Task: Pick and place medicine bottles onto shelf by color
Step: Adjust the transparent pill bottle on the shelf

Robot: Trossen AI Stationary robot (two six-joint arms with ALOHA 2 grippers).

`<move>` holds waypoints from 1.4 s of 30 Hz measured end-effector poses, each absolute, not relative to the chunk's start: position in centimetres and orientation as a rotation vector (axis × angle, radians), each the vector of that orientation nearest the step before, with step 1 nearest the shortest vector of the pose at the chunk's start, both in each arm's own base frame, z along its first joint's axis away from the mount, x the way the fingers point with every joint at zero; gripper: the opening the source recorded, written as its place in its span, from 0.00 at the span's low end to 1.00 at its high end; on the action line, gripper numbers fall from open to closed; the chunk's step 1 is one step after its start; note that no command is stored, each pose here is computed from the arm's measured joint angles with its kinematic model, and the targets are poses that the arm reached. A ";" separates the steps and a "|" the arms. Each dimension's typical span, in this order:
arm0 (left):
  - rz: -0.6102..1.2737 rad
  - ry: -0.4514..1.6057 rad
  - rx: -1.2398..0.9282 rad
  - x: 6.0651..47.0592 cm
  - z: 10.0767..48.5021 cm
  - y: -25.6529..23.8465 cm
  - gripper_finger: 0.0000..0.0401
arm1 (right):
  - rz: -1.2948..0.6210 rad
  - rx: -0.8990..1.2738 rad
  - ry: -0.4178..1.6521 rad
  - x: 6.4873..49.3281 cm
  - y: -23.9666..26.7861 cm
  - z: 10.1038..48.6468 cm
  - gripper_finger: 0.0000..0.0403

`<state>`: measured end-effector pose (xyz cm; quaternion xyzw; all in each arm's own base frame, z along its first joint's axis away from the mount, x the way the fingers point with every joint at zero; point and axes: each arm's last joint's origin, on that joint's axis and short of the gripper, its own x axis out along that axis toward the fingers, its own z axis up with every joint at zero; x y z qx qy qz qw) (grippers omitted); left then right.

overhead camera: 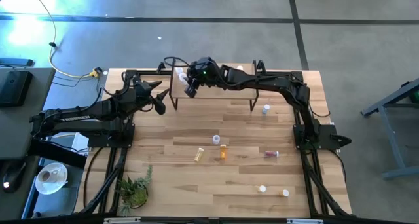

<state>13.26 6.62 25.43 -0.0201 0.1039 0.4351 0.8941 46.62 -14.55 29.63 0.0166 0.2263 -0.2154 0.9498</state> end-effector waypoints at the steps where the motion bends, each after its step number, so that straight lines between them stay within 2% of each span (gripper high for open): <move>1: 0.902 0.216 -0.041 13.3 25.4 6.6 0.57 | -0.431 0.011 0.445 46.7 -14.4 30.4 0.28; 5: 0.902 0.216 -0.041 13.3 25.4 6.6 0.57 | -0.445 -0.048 0.391 46.6 -14.4 33.5 0.28; 10: 0.902 0.215 -0.041 13.3 25.4 6.6 0.57 | -0.480 -0.061 0.388 46.0 -15.5 35.0 0.28; 17: 0.902 0.215 -0.041 13.3 25.4 6.6 0.57 | -0.495 -0.005 0.515 46.2 -16.5 32.3 0.28; 28: 0.901 0.215 -0.041 13.3 25.4 6.6 0.57 | -0.497 0.006 0.575 47.4 -16.7 29.6 0.28; 42: 0.901 0.216 -0.041 13.3 25.4 6.6 0.57 | -0.473 0.014 0.596 47.7 -16.7 28.8 0.28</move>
